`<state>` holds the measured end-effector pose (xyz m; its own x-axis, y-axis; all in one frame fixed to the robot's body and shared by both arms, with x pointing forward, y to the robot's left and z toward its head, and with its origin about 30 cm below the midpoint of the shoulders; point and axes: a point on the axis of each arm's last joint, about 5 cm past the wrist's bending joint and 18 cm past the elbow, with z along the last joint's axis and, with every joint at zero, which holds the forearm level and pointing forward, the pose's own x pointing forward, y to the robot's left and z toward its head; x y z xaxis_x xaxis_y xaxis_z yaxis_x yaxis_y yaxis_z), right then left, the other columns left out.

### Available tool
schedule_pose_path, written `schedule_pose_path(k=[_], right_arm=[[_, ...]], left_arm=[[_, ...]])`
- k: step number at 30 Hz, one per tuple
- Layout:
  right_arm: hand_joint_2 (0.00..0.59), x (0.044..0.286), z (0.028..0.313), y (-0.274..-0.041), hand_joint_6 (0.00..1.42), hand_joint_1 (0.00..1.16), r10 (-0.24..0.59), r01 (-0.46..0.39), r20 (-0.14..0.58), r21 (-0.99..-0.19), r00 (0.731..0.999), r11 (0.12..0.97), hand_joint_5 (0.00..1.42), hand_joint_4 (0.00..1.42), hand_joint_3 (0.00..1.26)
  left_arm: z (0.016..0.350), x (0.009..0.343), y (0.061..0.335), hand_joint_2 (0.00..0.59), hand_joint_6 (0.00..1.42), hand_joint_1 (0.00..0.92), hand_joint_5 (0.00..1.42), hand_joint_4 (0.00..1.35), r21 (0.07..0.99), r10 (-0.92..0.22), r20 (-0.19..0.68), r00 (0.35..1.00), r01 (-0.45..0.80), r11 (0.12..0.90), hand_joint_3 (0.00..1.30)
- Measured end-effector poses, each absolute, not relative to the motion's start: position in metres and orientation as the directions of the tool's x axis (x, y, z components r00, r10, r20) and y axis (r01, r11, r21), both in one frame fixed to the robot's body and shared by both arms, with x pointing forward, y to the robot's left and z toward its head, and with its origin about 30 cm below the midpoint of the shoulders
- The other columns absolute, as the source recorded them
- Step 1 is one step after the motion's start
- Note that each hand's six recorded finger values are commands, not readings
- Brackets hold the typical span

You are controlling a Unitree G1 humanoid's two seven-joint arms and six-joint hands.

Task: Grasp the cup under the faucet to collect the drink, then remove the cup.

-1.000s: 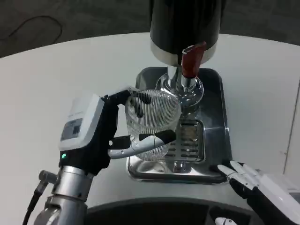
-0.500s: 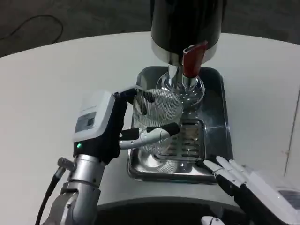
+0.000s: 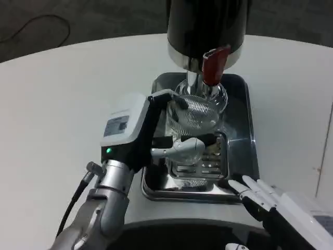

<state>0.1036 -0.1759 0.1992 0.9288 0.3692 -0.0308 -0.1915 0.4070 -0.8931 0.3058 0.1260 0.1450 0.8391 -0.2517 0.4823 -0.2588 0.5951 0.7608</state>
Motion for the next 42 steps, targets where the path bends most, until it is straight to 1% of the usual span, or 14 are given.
schedule_pose_path(k=[6, 9, 12, 15, 24, 26, 30, 31, 32, 34, 35, 37, 38, 42], right_arm=[[0.426, 0.099, 0.198, -0.177, 0.00, 0.17, 0.359, -0.208, -0.053, -0.890, 0.932, 0.407, 0.00, 0.00, 0.09], [0.428, 0.097, 0.199, -0.177, 0.00, 0.16, 0.359, -0.203, -0.049, -0.892, 0.932, 0.405, 0.00, 0.00, 0.09], [0.428, 0.096, 0.200, -0.177, 0.00, 0.16, 0.361, -0.201, -0.047, -0.892, 0.932, 0.404, 0.00, 0.00, 0.09], [0.429, 0.096, 0.200, -0.177, 0.00, 0.16, 0.364, -0.203, -0.047, -0.893, 0.930, 0.402, 0.00, 0.00, 0.09], [0.428, 0.096, 0.200, -0.177, 0.00, 0.15, 0.370, -0.210, -0.053, -0.893, 0.927, 0.398, 0.00, 0.00, 0.09], [0.426, 0.096, 0.200, -0.177, 0.00, 0.15, 0.372, -0.211, -0.053, -0.893, 0.927, 0.398, 0.00, 0.00, 0.09], [0.424, 0.096, 0.200, -0.176, 0.00, 0.15, 0.375, -0.212, -0.053, -0.892, 0.925, 0.398, 0.00, 0.00, 0.09], [0.424, 0.096, 0.200, -0.176, 0.00, 0.15, 0.376, -0.213, -0.053, -0.892, 0.925, 0.398, 0.00, 0.00, 0.09], [0.424, 0.096, 0.200, -0.176, 0.00, 0.15, 0.377, -0.213, -0.053, -0.892, 0.925, 0.398, 0.00, 0.00, 0.09], [0.423, 0.096, 0.200, -0.176, 0.00, 0.15, 0.377, -0.214, -0.053, -0.892, 0.924, 0.398, 0.00, 0.00, 0.09], [0.423, 0.097, 0.200, -0.176, 0.00, 0.15, 0.378, -0.214, -0.053, -0.892, 0.924, 0.398, 0.00, 0.00, 0.09], [0.423, 0.097, 0.200, -0.176, 0.00, 0.15, 0.379, -0.215, -0.054, -0.892, 0.924, 0.398, 0.00, 0.00, 0.09], [0.423, 0.097, 0.200, -0.176, 0.00, 0.15, 0.379, -0.215, -0.054, -0.892, 0.924, 0.398, 0.00, 0.00, 0.10], [0.423, 0.096, 0.200, -0.176, 0.00, 0.15, 0.378, -0.216, -0.055, -0.892, 0.924, 0.397, 0.00, 0.00, 0.11]], left_arm=[[0.142, 0.306, 0.120, 0.047, 1.42, 0.528, 1.38, 1.18, 0.770, -0.280, 0.482, 0.831, -0.249, 0.588, 0.98], [0.140, 0.305, 0.117, 0.046, 1.42, 0.521, 1.36, 1.16, 0.771, -0.291, 0.487, 0.824, -0.249, 0.586, 0.97], [0.138, 0.305, 0.116, 0.046, 1.42, 0.519, 1.35, 1.11, 0.774, -0.303, 0.492, 0.816, -0.252, 0.580, 0.95], [0.138, 0.304, 0.116, 0.046, 1.42, 0.518, 1.33, 1.11, 0.779, -0.313, 0.499, 0.808, -0.261, 0.570, 0.95], [0.139, 0.305, 0.124, 0.035, 1.39, 0.505, 1.20, 0.96, 0.790, -0.310, 0.502, 0.807, -0.283, 0.543, 0.83], [0.138, 0.305, 0.125, 0.031, 1.35, 0.475, 1.12, 0.85, 0.791, -0.309, 0.502, 0.808, -0.285, 0.541, 0.75], [0.139, 0.305, 0.127, 0.044, 1.30, 0.411, 1.02, 0.74, 0.794, -0.303, 0.499, 0.812, -0.288, 0.536, 0.62], [0.140, 0.305, 0.127, 0.071, 1.23, 0.375, 0.96, 0.66, 0.796, -0.304, 0.496, 0.814, -0.287, 0.532, 0.54], [0.140, 0.306, 0.129, 0.083, 1.14, 0.339, 0.89, 0.60, 0.804, -0.306, 0.486, 0.819, -0.282, 0.523, 0.46], [0.141, 0.306, 0.131, 0.084, 1.11, 0.287, 0.85, 0.56, 0.813, -0.306, 0.475, 0.825, -0.278, 0.512, 0.41], [0.141, 0.306, 0.132, 0.086, 1.08, 0.280, 0.80, 0.53, 0.816, -0.306, 0.471, 0.828, -0.276, 0.508, 0.36], [0.141, 0.307, 0.132, 0.088, 0.98, 0.269, 0.69, 0.41, 0.826, -0.305, 0.454, 0.837, -0.266, 0.498, 0.29], [0.142, 0.307, 0.132, 0.081, 0.91, 0.251, 0.63, 0.33, 0.828, -0.308, 0.450, 0.838, -0.262, 0.496, 0.21], [0.144, 0.307, 0.131, 0.083, 0.84, 0.220, 0.57, 0.26, 0.837, -0.319, 0.434, 0.842, -0.246, 0.489, 0.11]])
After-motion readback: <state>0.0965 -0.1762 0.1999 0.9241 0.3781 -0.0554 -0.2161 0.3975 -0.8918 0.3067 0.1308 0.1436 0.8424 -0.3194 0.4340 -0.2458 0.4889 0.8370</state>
